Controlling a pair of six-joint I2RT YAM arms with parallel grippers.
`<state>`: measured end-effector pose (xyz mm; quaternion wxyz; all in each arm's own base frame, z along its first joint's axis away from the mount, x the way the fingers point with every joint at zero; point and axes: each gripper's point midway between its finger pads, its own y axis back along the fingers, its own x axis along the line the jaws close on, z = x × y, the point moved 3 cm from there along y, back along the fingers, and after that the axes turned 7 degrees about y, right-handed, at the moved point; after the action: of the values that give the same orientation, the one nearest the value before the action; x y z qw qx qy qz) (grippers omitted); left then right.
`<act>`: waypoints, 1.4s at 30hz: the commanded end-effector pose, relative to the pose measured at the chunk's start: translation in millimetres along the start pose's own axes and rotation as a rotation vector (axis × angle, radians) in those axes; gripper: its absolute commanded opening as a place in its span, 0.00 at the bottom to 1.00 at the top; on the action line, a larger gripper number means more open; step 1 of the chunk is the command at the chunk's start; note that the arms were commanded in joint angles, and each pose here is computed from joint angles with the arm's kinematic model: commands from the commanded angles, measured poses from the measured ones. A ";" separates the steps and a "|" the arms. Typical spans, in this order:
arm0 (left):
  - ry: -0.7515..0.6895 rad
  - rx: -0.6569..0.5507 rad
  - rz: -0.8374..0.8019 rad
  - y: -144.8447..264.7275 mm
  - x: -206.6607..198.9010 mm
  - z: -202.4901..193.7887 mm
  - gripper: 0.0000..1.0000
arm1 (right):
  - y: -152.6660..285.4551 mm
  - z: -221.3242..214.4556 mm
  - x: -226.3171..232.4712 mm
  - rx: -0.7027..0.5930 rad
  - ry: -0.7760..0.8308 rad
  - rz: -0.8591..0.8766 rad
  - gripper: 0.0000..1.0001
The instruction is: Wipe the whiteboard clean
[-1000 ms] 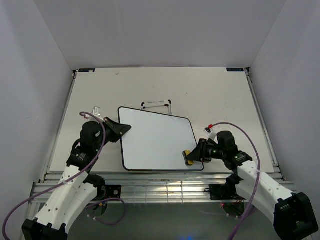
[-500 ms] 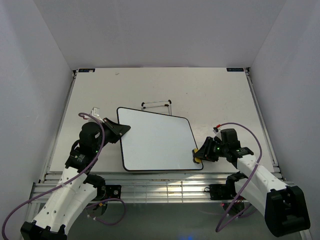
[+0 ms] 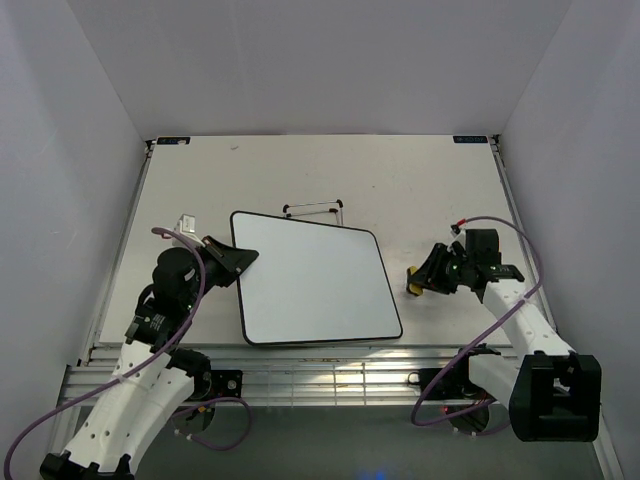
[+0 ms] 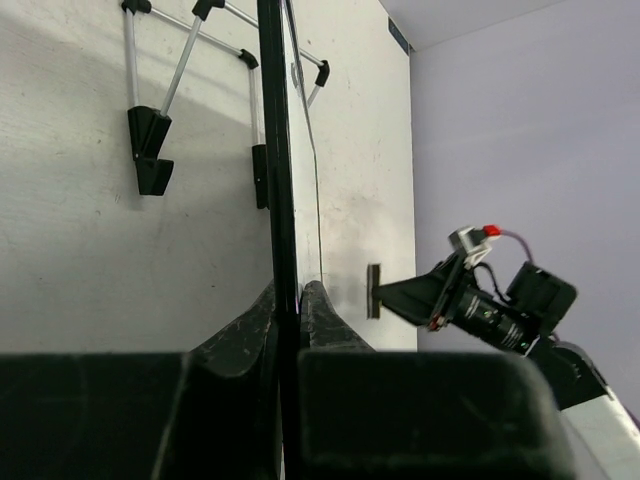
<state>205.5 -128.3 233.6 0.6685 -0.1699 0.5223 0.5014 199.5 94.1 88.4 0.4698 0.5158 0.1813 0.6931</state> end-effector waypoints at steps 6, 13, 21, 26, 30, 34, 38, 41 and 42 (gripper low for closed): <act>-0.140 -0.029 -0.097 6.9 -16.4 7.1 0.00 | 17.3 68.3 -0.8 -0.150 0.157 -0.131 0.08; -0.220 0.015 -0.291 19.8 -52.4 3.0 0.00 | 2.6 87.8 -61.5 -0.100 0.157 -0.488 0.11; -0.225 -0.024 -0.384 39.5 -80.2 11.4 0.00 | -14.3 99.6 -74.1 -0.051 0.142 -0.525 0.36; -0.215 -0.012 -0.408 42.2 -88.1 11.7 0.00 | -16.8 96.0 -76.7 -0.036 0.135 -0.522 0.48; -0.200 0.030 -0.447 38.0 -90.5 5.3 0.00 | -14.7 94.3 -78.5 -0.041 0.124 -0.520 0.54; -0.203 0.038 -0.446 31.2 -87.8 4.3 0.00 | -9.6 94.7 -75.2 -0.062 0.121 -0.513 0.59; -0.246 0.017 -0.447 26.0 -89.4 8.5 0.00 | -0.9 99.4 -70.0 -0.102 0.124 -0.512 0.68; -0.301 0.004 -0.486 25.2 -97.3 11.4 0.00 | 14.7 108.7 -70.2 -0.169 0.106 -0.527 0.70; -0.309 0.005 -0.491 24.3 -96.7 10.7 0.00 | 18.0 110.8 -67.9 -0.182 0.109 -0.524 0.70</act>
<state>196.0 -154.9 281.7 0.7926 -0.1638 0.4455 0.3828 287.7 13.1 89.5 0.6423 0.3891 0.2956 0.5905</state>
